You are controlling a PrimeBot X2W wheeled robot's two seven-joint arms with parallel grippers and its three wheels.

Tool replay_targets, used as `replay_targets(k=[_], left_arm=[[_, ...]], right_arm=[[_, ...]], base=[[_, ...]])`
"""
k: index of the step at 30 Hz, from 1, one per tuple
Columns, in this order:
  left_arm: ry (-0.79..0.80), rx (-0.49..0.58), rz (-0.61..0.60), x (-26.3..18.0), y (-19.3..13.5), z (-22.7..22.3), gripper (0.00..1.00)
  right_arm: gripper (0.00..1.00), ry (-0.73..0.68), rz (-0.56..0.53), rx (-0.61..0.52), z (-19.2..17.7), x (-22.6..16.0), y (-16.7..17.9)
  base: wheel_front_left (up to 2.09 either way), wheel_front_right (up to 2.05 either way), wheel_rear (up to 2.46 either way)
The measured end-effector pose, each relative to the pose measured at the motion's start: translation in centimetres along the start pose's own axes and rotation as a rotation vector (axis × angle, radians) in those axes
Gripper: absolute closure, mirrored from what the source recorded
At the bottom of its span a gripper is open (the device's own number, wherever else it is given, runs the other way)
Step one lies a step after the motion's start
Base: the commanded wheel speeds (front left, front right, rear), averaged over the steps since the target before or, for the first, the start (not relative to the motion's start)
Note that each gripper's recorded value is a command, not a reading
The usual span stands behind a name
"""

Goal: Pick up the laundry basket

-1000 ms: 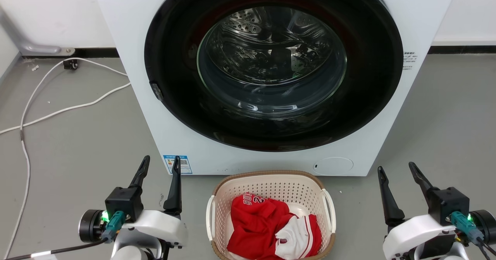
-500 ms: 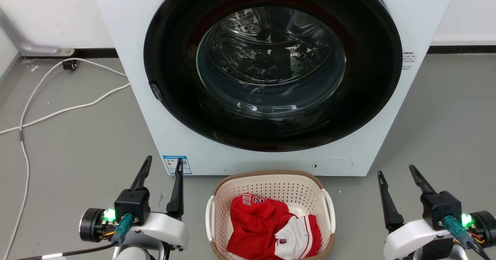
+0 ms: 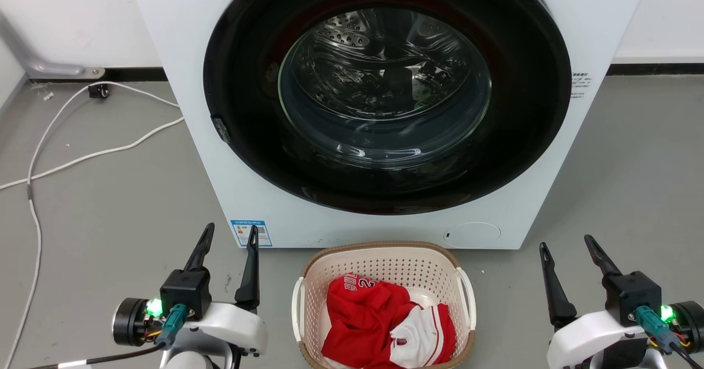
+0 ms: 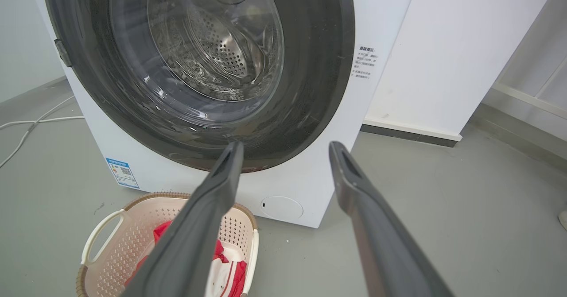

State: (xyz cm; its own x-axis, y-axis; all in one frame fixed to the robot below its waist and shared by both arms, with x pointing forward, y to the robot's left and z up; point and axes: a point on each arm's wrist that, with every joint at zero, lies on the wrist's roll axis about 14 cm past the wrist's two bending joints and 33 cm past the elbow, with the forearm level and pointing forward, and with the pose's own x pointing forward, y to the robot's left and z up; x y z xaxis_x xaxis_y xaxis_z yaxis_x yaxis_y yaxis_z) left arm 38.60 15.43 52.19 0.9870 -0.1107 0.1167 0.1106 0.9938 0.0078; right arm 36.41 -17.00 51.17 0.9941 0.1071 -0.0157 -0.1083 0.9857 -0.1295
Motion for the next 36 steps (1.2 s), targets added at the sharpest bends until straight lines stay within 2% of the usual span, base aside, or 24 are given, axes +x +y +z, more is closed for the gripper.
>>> replay_targets(k=[13, 18, 25, 32, 36], left_arm=[[0.002, 0.001, 0.002, 0.6, 0.1, -0.1, 0.00], [0.010, -0.001, 0.003, 1.8, 0.2, -0.4, 0.00], [0.105, -0.040, -0.017, 5.1, 0.3, -2.5, 0.00], [0.279, -0.081, -0.048, 8.3, 0.2, -7.0, 0.00], [0.419, -0.100, -0.057, 9.2, 0.3, -11.0, 0.00]], right_arm=[[0.00, 0.025, 0.000, 0.005, -0.7, 0.2, 0.0], [0.00, 0.042, -0.011, 0.021, -0.7, 1.4, -0.5], [0.00, 0.146, -0.022, 0.027, -2.7, 4.3, -1.2], [0.00, 0.351, 0.005, 0.046, -7.7, 6.9, -0.5], [0.00, 0.456, 0.032, 0.069, -10.6, 8.3, 0.3]], base=[[0.00, 0.00, 0.00], [0.00, 0.00, 0.00], [0.00, 0.00, 0.00], [0.00, 0.00, 0.00], [0.00, 0.00, 0.00]])
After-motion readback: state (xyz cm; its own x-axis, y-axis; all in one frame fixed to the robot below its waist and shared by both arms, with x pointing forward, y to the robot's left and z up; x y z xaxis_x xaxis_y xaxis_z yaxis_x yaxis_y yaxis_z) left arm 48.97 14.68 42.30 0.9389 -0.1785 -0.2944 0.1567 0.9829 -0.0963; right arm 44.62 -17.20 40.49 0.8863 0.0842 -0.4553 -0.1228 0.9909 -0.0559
